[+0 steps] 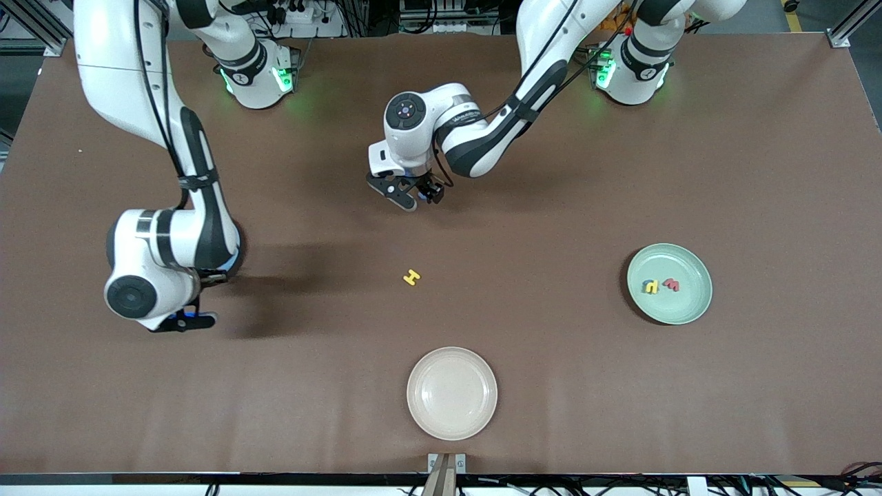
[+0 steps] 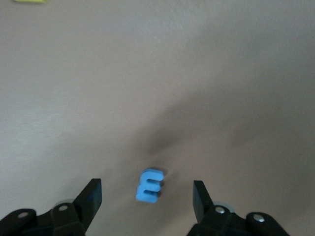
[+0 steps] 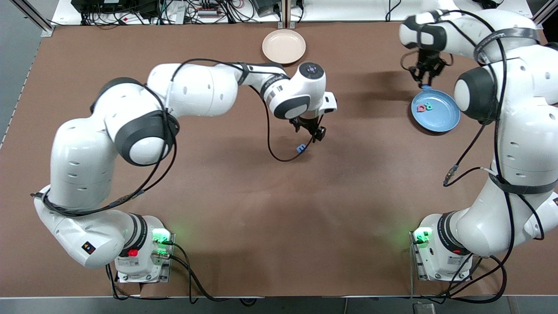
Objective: Sort uppercase to blue plate, lowercase to green plate
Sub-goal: 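Drop the M on the blue plate while the left gripper grasps blue e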
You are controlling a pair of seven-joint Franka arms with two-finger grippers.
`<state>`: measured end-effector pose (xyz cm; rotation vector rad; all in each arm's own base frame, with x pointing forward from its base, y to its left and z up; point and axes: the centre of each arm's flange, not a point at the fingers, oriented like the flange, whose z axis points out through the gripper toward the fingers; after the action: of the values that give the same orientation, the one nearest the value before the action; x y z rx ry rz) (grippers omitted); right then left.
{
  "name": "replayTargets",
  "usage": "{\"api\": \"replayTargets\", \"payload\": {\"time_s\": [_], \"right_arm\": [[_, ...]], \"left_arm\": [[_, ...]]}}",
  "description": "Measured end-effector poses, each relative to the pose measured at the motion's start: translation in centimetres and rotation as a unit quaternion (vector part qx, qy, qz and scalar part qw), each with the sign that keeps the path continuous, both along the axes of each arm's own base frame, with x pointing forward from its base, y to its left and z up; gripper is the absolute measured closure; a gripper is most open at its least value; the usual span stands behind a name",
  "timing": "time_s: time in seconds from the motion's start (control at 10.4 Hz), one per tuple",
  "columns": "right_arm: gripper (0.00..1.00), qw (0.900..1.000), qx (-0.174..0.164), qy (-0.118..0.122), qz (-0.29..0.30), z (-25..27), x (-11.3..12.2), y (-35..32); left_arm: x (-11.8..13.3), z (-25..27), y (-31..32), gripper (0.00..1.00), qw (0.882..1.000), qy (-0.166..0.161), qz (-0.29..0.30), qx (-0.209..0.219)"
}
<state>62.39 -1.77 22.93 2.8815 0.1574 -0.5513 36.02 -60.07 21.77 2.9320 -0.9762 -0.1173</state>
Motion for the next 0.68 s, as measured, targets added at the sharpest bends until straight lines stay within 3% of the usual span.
{"api": "replayTargets", "payload": {"time_s": [0.48,0.58,0.68], "right_arm": [[0.65,0.999,0.04,-0.009,-0.002,-3.1,-9.4,-5.1],[0.65,0.999,0.045,-0.01,-0.009,-3.7,-10.3,-5.1],[0.56,0.998,0.053,-0.012,-0.021,-3.9,-10.6,-5.1]], "left_arm": [[-0.2,-1.1,0.1,0.24,1.0,-0.009,-0.016,0.013],[-1.1,-1.9,0.0,0.24,0.999,-0.008,-0.026,0.022],[-2.2,-2.8,0.1,0.26,0.999,-0.003,-0.033,0.029]]}}
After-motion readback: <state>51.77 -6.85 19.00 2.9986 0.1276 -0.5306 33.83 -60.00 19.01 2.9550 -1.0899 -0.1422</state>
